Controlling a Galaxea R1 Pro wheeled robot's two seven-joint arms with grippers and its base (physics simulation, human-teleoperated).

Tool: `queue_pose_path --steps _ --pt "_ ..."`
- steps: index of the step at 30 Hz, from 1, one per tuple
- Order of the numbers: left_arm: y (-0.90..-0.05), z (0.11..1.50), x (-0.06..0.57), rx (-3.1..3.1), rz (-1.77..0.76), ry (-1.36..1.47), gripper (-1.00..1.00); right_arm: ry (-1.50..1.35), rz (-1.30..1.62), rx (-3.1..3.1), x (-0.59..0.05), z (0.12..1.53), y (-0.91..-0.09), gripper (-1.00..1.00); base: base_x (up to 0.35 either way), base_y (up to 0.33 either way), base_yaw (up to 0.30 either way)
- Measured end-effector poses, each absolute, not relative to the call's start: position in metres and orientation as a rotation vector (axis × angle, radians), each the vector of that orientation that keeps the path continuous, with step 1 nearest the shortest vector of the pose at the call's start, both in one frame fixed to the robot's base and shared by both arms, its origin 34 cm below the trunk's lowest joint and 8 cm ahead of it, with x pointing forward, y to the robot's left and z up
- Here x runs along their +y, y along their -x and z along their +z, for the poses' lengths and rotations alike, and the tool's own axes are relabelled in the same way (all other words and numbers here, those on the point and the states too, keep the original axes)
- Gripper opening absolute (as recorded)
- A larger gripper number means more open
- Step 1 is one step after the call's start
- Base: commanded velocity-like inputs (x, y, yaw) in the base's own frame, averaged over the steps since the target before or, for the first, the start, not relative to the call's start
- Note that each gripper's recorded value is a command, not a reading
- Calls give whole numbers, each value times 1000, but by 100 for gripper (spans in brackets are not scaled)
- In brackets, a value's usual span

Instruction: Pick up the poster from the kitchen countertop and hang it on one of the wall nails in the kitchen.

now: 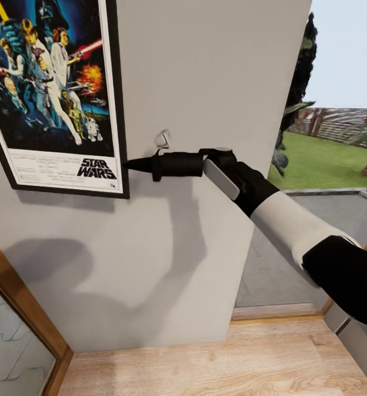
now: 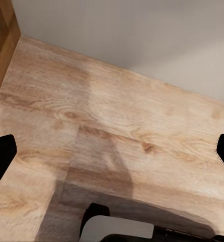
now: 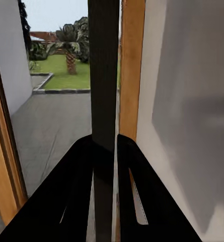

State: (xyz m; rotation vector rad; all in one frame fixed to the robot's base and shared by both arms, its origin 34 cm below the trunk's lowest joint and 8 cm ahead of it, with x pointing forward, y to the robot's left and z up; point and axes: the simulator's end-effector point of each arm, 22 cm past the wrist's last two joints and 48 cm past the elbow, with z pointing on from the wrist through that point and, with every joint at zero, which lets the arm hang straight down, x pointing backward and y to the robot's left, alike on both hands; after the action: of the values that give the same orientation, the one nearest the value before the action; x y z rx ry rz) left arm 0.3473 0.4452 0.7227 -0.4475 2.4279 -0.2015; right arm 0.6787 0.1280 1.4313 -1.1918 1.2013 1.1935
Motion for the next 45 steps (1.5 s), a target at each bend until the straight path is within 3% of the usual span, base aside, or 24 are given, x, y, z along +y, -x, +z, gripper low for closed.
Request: queue_pose_path --steps 17,20,21,45 --pt "-366 724 408 2410 -219 291 100 1105 1209 1258 106 1410 -699 -100 0 0 0" --pt "-367 723 406 2414 -200 251 100 1095 1214 1277 108 1403 -698 -100 0 0 0" --pt "-371 723 418 2404 -80 202 100 1087 1207 1361 117 1390 -690 -100 0 0 0" --pt "-372 724 419 2401 -72 198 100 1084 1210 1365 118 1389 -689 -100 0 0 0"
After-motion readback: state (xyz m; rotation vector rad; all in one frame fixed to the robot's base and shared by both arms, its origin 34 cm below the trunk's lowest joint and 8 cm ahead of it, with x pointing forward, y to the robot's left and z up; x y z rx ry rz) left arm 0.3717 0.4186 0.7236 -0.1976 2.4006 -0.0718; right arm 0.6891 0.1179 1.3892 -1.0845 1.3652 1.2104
